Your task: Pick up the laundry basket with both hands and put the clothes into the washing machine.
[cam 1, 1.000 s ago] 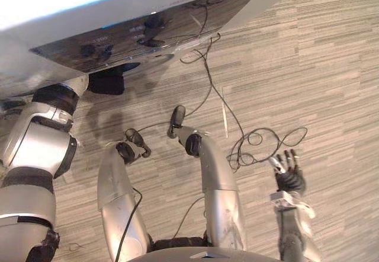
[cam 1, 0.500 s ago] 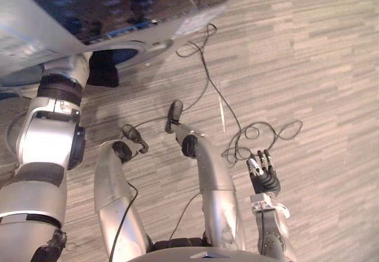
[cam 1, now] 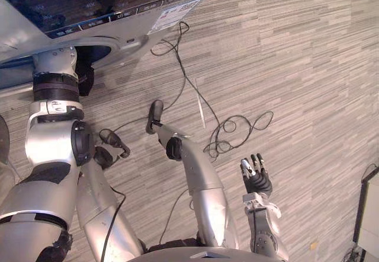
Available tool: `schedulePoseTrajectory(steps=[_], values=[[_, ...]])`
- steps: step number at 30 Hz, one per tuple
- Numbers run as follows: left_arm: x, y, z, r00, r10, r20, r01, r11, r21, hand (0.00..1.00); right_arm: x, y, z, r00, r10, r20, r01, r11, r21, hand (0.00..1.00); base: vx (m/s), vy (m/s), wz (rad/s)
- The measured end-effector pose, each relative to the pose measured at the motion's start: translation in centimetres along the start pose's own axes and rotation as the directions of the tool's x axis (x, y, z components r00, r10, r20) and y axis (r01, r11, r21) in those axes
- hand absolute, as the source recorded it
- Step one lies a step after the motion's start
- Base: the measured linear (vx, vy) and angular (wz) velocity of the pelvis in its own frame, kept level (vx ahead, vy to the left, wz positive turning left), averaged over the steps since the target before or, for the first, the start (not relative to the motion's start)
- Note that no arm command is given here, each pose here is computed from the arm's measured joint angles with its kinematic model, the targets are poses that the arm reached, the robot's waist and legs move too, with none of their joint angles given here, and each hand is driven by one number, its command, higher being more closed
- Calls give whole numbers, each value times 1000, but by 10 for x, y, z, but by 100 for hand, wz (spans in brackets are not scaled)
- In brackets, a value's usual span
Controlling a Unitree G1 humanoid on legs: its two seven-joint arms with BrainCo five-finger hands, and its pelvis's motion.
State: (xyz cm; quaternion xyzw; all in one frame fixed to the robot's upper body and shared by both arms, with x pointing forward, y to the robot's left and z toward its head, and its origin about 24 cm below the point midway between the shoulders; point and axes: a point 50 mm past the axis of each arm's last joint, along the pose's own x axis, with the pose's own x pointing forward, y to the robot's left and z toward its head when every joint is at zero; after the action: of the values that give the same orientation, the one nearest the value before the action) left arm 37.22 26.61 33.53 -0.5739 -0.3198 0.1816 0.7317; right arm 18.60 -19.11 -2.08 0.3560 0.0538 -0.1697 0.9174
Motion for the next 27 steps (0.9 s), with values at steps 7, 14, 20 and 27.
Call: schedulePoseTrajectory(steps=[7, 14, 20, 27], values=[[4, -17, 22, 991, -105, 81, 95, 989, 115, 0, -1, -4, -5, 1000, -4, -29, 3, 1000, -5, 0, -19, -11, -4], [-1, -38, 36, 960, -242, 139, 209, 953, 217, 0, -1, -9, -7, 999, -5, -41, 5, 1000, 0, 0, -8, -11, -2], [5, 10, 42, 980, -125, 155, 103, 984, 144, 0, -1, -8, -8, 999, 1, -42, -1, 1000, 1, 0, -35, -35, 5], [-51, 205, -3, 891, 453, -25, -444, 881, 162, 0, 5, -1, -4, 1000, 0, -27, 0, 1000, 0, 0, -45, -48, 1]])
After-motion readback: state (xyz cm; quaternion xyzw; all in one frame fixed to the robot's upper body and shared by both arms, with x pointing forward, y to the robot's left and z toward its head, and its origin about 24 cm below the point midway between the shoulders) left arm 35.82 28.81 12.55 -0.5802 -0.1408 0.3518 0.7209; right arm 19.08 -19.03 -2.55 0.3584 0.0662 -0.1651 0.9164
